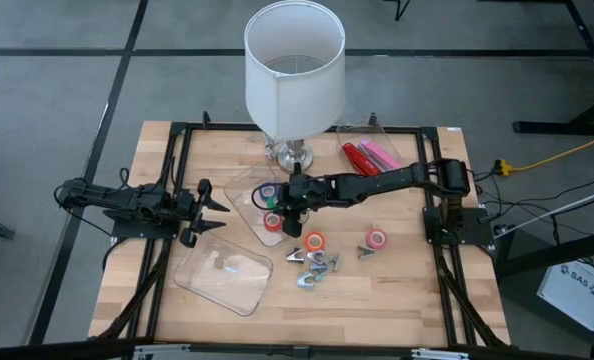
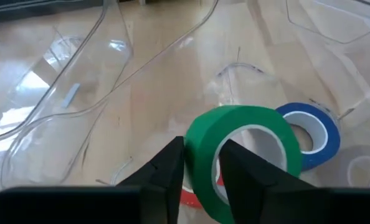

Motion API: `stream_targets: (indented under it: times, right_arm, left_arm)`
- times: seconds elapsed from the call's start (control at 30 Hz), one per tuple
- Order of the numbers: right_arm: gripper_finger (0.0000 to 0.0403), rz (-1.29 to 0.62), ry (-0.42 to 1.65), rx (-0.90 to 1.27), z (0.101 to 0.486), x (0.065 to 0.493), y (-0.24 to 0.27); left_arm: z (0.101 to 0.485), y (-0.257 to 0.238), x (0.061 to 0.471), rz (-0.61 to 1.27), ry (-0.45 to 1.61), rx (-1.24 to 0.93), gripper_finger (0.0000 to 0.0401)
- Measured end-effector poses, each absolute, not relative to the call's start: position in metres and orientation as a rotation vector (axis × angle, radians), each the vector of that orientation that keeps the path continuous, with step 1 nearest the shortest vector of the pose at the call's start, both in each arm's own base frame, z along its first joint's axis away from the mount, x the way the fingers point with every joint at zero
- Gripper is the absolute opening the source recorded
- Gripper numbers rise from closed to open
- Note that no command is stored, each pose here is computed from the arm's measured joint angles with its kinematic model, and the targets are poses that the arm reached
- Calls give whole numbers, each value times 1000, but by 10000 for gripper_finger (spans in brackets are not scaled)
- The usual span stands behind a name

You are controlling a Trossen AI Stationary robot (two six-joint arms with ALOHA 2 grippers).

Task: Pick and place Stapler, Stapler remover, tape
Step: Put the green tape into the middle transparent bin, then put the pink tape into the middle transparent bin

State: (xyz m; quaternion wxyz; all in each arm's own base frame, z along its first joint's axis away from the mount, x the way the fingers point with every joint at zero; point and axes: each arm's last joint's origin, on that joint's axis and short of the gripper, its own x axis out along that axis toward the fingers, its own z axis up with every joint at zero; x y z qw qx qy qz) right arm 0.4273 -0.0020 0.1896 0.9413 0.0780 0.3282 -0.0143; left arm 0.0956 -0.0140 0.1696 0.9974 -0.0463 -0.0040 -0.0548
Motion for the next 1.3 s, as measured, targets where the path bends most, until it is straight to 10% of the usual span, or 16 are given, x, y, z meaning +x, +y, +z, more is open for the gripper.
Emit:
stream_targets:
  times: [0.6,1.3]
  right_arm:
    - [160,-45,647,206,193,429,-2]
    - [161,256,689,27,285,408,54]
  left_arm:
    - [170,-14,96,-109,-8,-93,185]
    - [170,-14,96,-109,-9,-93,185]
